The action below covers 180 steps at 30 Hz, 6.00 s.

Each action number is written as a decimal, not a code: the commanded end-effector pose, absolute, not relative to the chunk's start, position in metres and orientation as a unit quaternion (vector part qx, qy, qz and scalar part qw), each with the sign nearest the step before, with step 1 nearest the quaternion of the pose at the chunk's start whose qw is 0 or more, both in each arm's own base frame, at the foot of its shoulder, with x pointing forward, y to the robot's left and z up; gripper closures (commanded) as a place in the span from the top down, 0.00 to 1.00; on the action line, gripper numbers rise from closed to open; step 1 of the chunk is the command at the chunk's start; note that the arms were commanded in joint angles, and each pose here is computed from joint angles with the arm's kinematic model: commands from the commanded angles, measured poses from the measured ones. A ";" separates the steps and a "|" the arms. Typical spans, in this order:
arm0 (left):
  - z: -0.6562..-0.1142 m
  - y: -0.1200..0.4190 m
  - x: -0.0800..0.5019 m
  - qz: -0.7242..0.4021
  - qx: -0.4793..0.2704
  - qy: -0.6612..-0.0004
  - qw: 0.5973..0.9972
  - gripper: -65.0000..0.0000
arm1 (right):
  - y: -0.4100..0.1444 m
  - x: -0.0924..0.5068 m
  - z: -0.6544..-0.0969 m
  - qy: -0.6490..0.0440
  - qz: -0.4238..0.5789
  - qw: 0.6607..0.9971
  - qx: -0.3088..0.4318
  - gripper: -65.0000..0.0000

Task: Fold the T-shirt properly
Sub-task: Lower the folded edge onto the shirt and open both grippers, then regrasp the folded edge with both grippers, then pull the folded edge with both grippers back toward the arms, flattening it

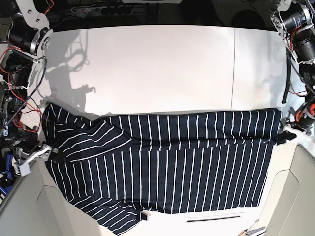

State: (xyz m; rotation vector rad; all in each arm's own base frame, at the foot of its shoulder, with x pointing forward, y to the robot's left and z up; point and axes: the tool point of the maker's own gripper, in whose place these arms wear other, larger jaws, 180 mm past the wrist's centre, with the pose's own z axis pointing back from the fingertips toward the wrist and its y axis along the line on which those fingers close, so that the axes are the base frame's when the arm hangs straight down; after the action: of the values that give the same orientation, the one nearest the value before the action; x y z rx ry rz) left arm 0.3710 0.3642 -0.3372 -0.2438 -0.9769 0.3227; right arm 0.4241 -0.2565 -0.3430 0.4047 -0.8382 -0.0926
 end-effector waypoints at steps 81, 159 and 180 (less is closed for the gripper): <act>-0.355 0.341 0.294 0.104 -0.095 -0.451 0.881 0.00 | -0.245 0.314 -0.381 -0.386 -0.103 0.881 0.255 0.00; -0.332 0.366 0.245 0.112 -0.057 -0.441 0.888 0.00 | -0.243 0.246 -0.384 -0.318 -0.074 0.905 0.274 0.00; -0.344 0.347 0.191 0.082 -0.059 -0.382 0.919 0.00 | -0.241 0.174 -0.375 -0.288 -0.029 0.930 0.226 0.00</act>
State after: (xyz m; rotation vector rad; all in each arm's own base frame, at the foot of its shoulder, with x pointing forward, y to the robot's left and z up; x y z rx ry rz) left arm 0.1863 0.3434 -0.3553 -0.1331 -0.7552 0.1880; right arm 0.1692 -0.2353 -0.3839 0.4748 -0.5584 -0.0754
